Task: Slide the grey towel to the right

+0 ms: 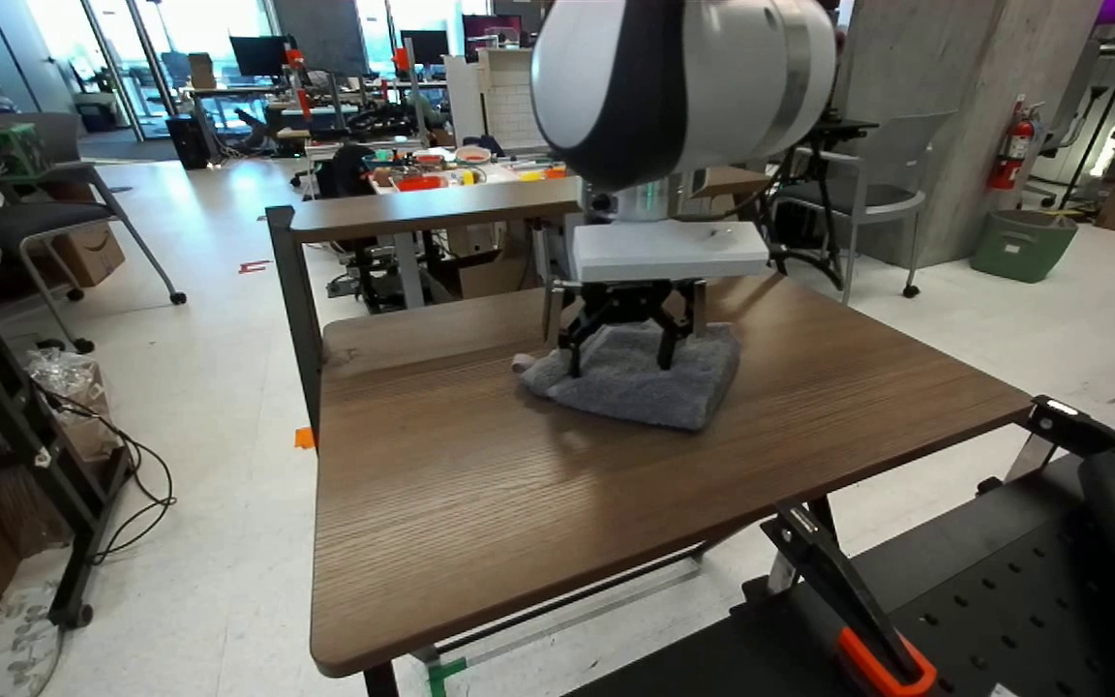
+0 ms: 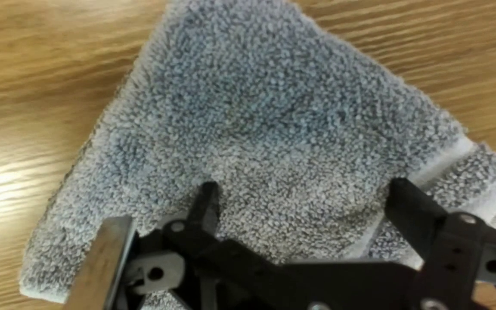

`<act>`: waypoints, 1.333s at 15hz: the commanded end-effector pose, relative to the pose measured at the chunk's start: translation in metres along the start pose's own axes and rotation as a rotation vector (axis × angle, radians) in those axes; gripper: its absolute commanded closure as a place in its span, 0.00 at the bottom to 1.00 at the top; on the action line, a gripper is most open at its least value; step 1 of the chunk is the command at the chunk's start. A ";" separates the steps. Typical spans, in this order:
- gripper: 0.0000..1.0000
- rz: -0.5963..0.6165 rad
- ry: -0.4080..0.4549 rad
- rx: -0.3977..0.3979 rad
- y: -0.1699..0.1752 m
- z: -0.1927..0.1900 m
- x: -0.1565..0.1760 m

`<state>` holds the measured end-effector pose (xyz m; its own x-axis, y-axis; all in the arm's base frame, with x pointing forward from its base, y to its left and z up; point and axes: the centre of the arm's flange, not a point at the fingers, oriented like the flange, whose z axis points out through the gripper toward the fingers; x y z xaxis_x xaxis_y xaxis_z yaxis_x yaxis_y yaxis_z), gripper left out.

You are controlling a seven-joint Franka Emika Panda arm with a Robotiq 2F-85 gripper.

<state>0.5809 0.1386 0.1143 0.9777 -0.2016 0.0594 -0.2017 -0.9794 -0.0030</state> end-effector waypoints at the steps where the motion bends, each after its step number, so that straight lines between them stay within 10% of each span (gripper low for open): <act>1: 0.00 0.102 0.011 0.026 0.063 -0.013 -0.015; 11: 0.00 0.322 0.012 0.079 0.164 -0.037 -0.006; 20: 0.00 0.110 0.001 0.139 0.096 -0.121 -0.044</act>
<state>0.5383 0.0300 0.1929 0.9116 -0.4005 0.0928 -0.3864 -0.9118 -0.1393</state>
